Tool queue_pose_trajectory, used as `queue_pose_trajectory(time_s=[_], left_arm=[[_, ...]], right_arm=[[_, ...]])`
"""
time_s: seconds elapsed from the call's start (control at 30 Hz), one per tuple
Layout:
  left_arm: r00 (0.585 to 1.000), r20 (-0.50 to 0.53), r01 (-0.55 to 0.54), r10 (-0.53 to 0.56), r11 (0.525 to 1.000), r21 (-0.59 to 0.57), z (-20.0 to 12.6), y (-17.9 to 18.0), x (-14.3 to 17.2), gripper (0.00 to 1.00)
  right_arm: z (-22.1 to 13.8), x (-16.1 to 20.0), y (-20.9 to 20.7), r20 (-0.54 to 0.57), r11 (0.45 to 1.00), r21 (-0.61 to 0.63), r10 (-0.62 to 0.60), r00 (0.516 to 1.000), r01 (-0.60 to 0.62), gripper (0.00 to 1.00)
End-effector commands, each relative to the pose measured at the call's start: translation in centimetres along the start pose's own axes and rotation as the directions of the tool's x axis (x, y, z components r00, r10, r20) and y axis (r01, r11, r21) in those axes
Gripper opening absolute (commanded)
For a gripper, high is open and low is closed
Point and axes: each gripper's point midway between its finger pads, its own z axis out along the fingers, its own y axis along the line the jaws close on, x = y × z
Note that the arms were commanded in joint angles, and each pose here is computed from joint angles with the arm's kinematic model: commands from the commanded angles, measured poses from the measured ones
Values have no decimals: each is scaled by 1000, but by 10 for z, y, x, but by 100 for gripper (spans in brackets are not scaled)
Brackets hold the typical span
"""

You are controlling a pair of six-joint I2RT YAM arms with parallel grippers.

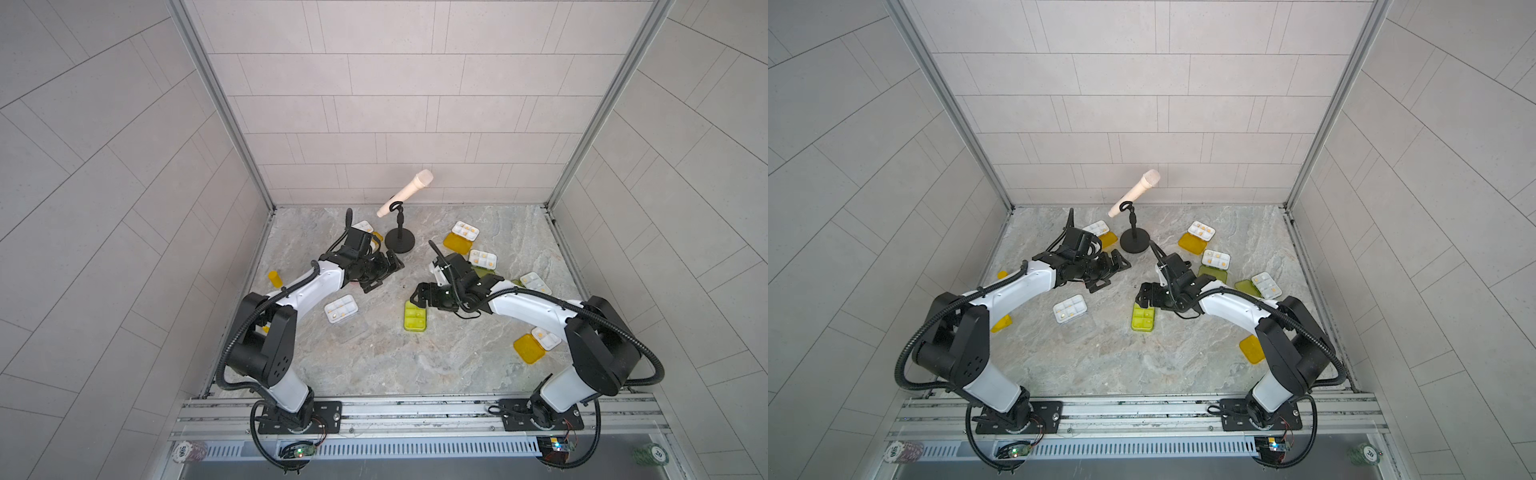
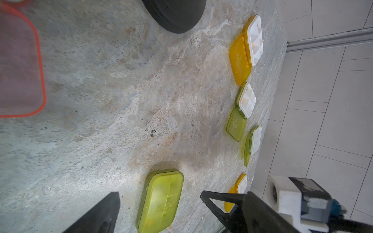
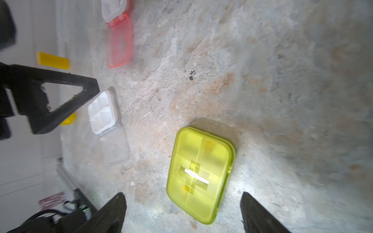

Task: Close pillboxes
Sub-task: Close the lid on the pillbox.

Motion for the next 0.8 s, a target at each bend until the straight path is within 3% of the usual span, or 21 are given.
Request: queue_pose_trajectory(time_s=[0.0,0.33,0.77], left_arm=[[1000,-2,6,-6,1000,4,2,2,1,100],[1000,1,10,-10,1000,-19,0,8,-3,100],[999,25,48,-48,999,-5,-2,15,-13,99]], right_arm=[[-1,14,-45,-55,940,319,-112,992,124,89],[15,20,-32,-114,888,388,-220,969,247,88],[32,23,-26,-151,887,371,-233,961,273,87]])
